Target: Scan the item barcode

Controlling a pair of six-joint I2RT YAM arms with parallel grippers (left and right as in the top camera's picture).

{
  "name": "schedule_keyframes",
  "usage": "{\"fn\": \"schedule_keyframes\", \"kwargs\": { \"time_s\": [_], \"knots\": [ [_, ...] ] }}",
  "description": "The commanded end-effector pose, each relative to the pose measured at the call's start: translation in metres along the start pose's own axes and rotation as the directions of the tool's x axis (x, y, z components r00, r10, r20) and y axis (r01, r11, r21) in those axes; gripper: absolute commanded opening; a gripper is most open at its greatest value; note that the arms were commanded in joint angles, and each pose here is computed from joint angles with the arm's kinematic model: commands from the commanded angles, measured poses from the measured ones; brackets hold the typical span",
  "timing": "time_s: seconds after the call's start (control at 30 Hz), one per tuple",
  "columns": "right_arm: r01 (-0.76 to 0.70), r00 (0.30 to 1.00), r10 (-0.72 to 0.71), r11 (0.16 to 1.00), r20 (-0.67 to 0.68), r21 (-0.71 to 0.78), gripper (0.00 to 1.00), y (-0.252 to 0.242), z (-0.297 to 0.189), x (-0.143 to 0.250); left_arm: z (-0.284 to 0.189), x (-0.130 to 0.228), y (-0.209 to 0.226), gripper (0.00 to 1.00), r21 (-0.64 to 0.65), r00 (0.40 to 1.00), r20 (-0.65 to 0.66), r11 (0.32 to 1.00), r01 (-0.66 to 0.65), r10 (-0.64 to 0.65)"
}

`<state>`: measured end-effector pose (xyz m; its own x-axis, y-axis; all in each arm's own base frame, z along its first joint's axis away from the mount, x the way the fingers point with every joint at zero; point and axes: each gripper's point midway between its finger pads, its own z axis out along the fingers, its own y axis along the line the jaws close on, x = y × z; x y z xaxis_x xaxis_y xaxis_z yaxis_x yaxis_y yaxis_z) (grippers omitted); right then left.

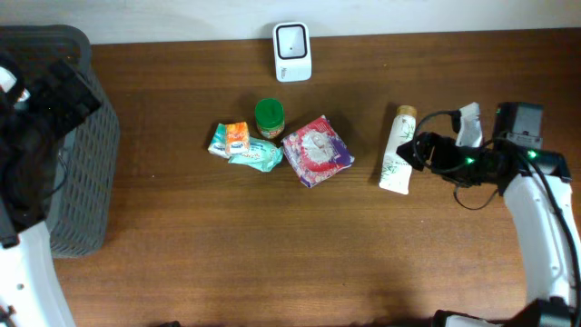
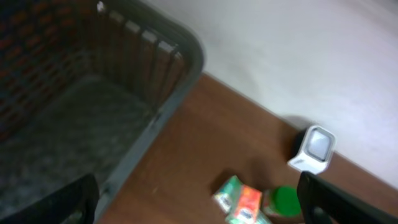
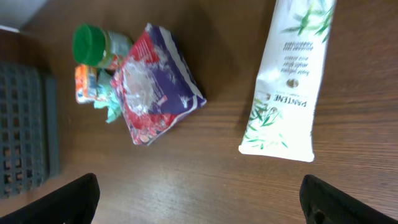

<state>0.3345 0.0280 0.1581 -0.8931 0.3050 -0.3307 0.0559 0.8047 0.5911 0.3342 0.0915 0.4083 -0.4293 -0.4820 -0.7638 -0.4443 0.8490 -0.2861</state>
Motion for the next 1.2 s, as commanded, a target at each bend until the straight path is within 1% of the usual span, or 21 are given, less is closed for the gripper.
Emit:
{"fn": "schedule_keyframes", "kwargs": {
  "time_s": [0.0,0.03,0.07,0.13,0.2,0.27,0.33,0.4,0.47,0.53,0.57,0.63,0.67,0.7,0.77,0.87,0.93,1.03,1.07,1.17],
  "knots": [
    [0.072,0.997,-0.069,0.99,-0.032,0.124,0.98,-0.003,0.012,0.001,0.008,0.008,0.016,0.99,-0.08,0.999,-0.038,0.997,0.007,-0.01],
    [0.074,0.997,-0.071,0.972,-0.022,0.222,0.98,-0.003,0.006,-0.006,0.008,0.009,0.016,0.99,-0.081,0.999,-0.042,0.997,0.006,-0.01],
    [0.084,0.996,-0.085,0.96,-0.008,0.269,0.98,0.001,0.0,-0.013,0.008,0.009,0.016,0.99,-0.081,0.999,-0.043,0.997,0.006,-0.009],
    [0.146,0.985,-0.171,0.92,0.037,0.362,0.98,0.025,-0.027,-0.038,0.008,0.009,0.016,0.99,-0.081,0.999,-0.043,0.997,0.006,-0.01],
    [0.166,0.977,-0.204,0.909,0.058,0.383,0.98,0.035,-0.035,-0.049,0.008,0.009,0.016,0.99,-0.081,0.999,-0.043,0.997,0.006,-0.01],
    [0.16,0.978,-0.2,0.894,0.054,0.419,0.98,0.026,-0.03,-0.054,0.008,0.009,0.016,0.99,-0.081,0.999,-0.043,0.997,0.006,-0.01],
    [0.151,0.981,-0.191,0.868,0.038,0.473,0.98,0.005,-0.01,-0.065,0.008,0.009,0.016,0.99,-0.081,0.999,-0.043,0.997,0.006,-0.01],
    [0.146,0.978,-0.203,0.852,0.059,0.503,0.99,-0.006,0.003,-0.08,0.008,0.009,0.016,0.99,-0.081,0.999,-0.043,0.997,0.006,-0.01],
    [0.145,0.975,-0.209,0.85,0.071,0.506,0.98,-0.014,0.022,-0.093,0.008,0.009,0.016,0.99,-0.081,0.999,-0.043,0.997,0.006,-0.01],
    [0.136,0.982,-0.185,0.853,0.047,0.505,0.99,-0.027,0.036,-0.093,0.008,0.009,0.016,0.99,-0.081,0.999,-0.043,0.997,0.006,-0.01],
    [0.123,0.987,-0.157,0.871,0.032,0.476,0.98,-0.032,0.043,-0.09,0.008,0.009,0.016,0.99,-0.081,0.999,-0.043,0.997,0.006,-0.01],
    [0.092,0.995,-0.1,0.947,0.011,0.309,0.98,-0.035,0.052,-0.089,0.008,0.009,0.016,0.99,-0.081,0.999,-0.043,0.997,0.006,-0.01],
    [0.084,0.996,-0.088,0.966,0.005,0.243,0.98,-0.037,0.051,-0.089,0.008,0.009,0.016,0.99,-0.081,0.999,-0.043,0.997,0.006,-0.01],
    [0.066,0.998,-0.07,0.974,0.007,0.218,0.98,-0.042,0.05,-0.09,0.008,0.009,0.016,0.99,-0.081,0.999,-0.043,0.997,0.006,-0.01],
    [0.035,0.999,-0.036,0.973,0.0,0.226,0.99,-0.057,0.052,-0.09,0.008,0.009,0.016,0.99,-0.081,0.999,-0.043,0.997,0.006,-0.01],
    [0.011,0.999,0.0,0.972,-0.05,0.233,0.98,-0.071,0.07,-0.08,0.008,0.009,0.016,0.99,-0.081,0.999,-0.043,0.997,0.006,-0.01],
    [-0.011,0.995,0.035,0.971,-0.097,0.239,0.85,-0.085,0.087,-0.07,0.008,0.009,0.016,0.99,-0.081,0.999,-0.043,0.997,0.006,-0.01],
    [-0.038,0.986,0.075,0.971,-0.151,0.234,0.81,-0.097,0.104,-0.057,0.008,0.009,0.016,0.99,-0.081,0.999,-0.043,0.997,0.006,-0.01],
    [-0.043,0.983,0.082,0.972,-0.162,0.231,0.78,-0.098,0.108,-0.053,0.008,0.009,0.016,0.99,-0.081,0.999,-0.043,0.997,0.006,-0.01],
    [-0.042,0.976,0.088,0.973,-0.197,0.229,0.77,-0.098,0.117,-0.042,0.008,0.009,0.016,0.99,-0.081,0.999,-0.043,0.997,0.006,-0.01]
  ]
}}
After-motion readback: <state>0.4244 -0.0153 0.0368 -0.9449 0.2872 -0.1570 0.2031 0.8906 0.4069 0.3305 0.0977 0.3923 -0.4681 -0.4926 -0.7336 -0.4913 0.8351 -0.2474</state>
